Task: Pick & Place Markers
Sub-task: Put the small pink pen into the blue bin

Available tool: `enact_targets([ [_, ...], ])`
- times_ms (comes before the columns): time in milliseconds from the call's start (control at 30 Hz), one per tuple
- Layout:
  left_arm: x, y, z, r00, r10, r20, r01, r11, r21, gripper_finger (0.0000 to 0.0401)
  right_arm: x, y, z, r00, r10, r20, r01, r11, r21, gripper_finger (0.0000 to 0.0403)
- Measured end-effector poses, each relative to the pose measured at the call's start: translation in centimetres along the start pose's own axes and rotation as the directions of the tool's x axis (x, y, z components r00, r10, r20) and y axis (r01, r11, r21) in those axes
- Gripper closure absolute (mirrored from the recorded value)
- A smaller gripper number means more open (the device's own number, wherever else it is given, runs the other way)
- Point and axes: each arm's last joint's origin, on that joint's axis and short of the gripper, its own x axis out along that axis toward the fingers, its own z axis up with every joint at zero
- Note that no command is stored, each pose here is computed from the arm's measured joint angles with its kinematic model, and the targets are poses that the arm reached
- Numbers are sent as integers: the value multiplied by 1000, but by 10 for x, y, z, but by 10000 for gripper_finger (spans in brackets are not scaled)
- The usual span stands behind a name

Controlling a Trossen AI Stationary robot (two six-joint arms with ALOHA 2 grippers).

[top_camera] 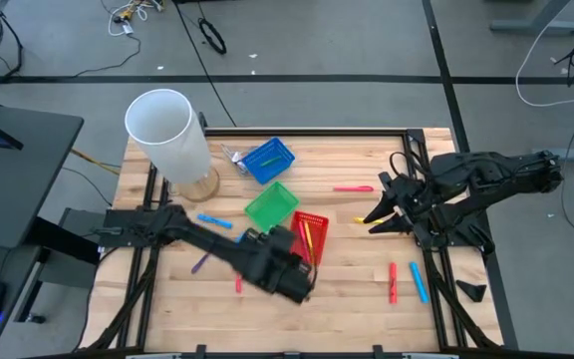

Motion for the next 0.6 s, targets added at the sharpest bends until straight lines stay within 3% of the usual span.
enact_targets([
  [133, -25, -1, -18, 965, -34, 262, 34, 999, 6, 140, 0, -1, -2, 1000, -7, -22, 7, 1000, 0, 282],
  [300, -50, -1, -36, 809, -79, 582, 69, 997, 40, 140, 0, -1, -4, 999, -14, -42, 14, 1000, 2, 282],
  [500, -70, 0, -53, 669, -125, 732, 80, 992, 97, 140, 0, -2, -5, 999, -17, -48, 17, 1000, -4, 282],
  [600, -76, 1, -58, 656, -142, 742, 90, 990, 110, 140, 0, -2, -5, 999, -17, -48, 15, 999, -36, 282],
])
